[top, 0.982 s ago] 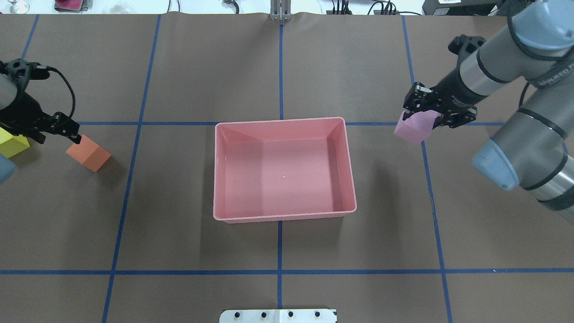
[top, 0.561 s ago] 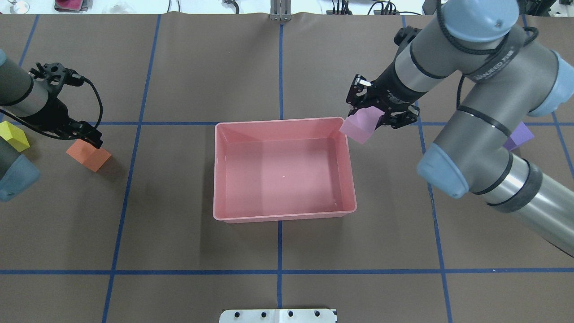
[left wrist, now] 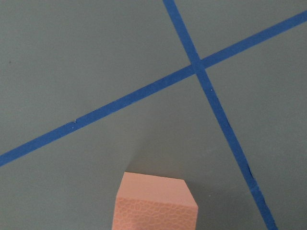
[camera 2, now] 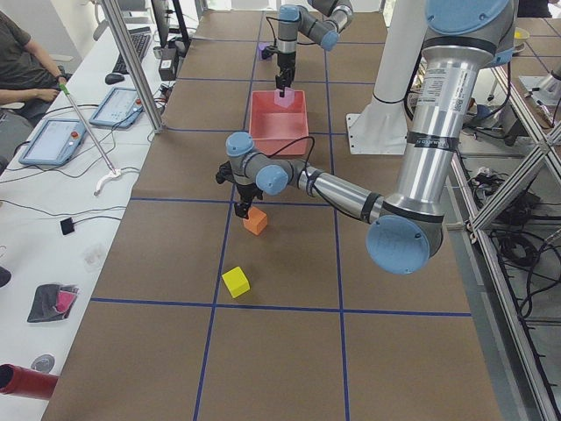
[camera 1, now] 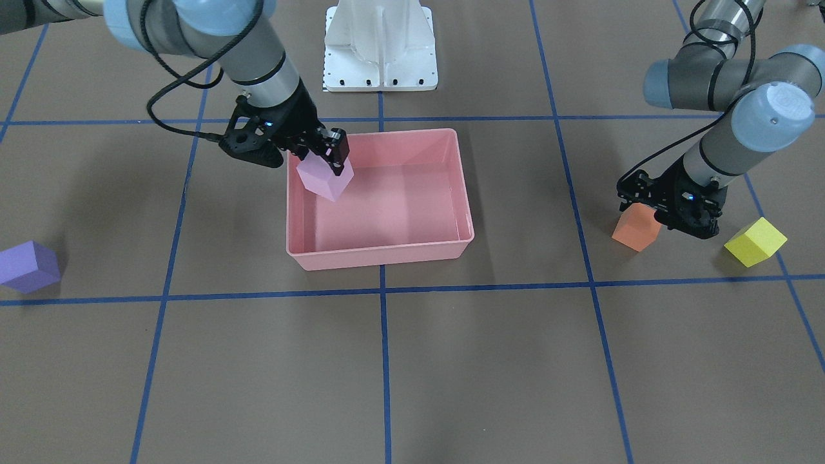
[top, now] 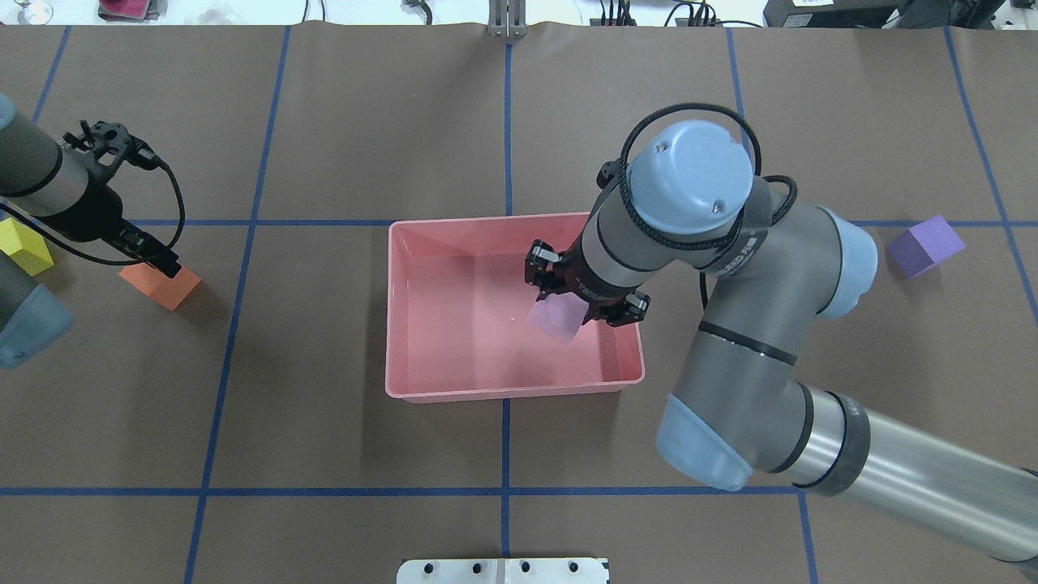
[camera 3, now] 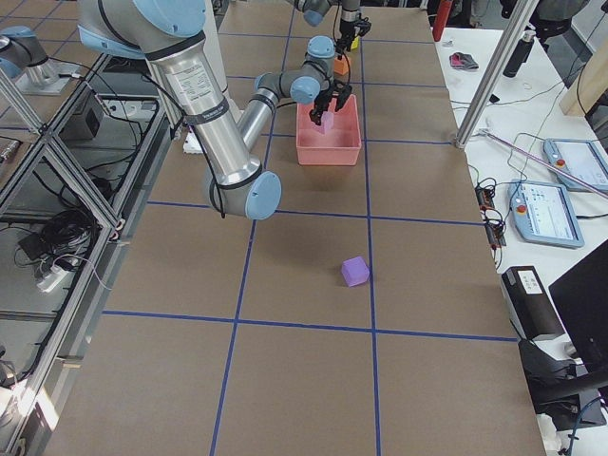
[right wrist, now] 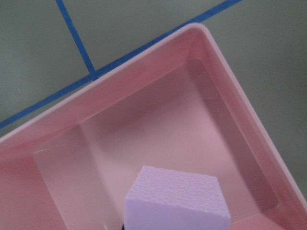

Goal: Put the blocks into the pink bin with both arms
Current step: 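Carry the lavender cube into the pink bin and release it, then grasp orange cube with left gripper while right gripper returns to purple cube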

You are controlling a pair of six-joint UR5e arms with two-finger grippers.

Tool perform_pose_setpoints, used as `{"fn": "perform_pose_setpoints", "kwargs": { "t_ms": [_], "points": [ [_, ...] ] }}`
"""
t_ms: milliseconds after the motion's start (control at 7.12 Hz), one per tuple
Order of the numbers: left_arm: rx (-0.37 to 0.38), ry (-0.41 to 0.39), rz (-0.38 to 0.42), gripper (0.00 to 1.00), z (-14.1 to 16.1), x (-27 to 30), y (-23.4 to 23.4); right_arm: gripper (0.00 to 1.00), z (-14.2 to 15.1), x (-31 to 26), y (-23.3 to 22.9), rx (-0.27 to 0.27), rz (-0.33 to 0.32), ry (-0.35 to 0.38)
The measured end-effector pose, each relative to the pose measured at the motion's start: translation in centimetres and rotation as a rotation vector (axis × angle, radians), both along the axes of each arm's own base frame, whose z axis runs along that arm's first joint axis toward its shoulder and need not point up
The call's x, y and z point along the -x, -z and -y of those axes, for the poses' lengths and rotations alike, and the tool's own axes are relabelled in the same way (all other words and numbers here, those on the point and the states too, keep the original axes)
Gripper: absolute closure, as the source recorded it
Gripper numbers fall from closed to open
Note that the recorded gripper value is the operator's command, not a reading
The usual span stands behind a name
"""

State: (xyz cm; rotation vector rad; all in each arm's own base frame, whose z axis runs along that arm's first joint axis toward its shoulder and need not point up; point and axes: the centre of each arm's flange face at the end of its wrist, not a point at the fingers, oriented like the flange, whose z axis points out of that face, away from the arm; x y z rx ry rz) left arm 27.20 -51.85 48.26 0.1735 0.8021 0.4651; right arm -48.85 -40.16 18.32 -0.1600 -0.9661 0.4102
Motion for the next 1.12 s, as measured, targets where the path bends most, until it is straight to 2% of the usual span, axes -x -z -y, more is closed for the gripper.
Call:
{"fn": "perform_pose_setpoints", "kwargs": {
  "t_ms": [140,281,421,842,1123],
  "points": [
    [0.003,-0.004,0.004,0.02,0.1,-0.1,-0.4,1.00,-0.6,1.2,-0.5,-0.002,-0.015,0.005],
    [0.007,-0.006,0.007,0.02,0.3,-0.3,-0.7,0.69,-0.7,1.7,-0.8,-0.004,-0.025,0.008],
    [0.010,-0.008,0.009,0.01,0.4,-0.5,-1.1,0.01,-0.7,2.1,-1.2,-0.005,-0.034,0.012],
    [0.009,-0.017,0.001,0.01,0.6,-1.5,-2.9,0.00,-0.3,2.3,-1.8,-0.020,-0.044,0.013],
    [0.012,-0.022,0.002,0.01,0.4,-2.0,-3.5,0.00,1.7,-2.0,-1.4,-0.019,-0.006,-0.021]
  ]
}}
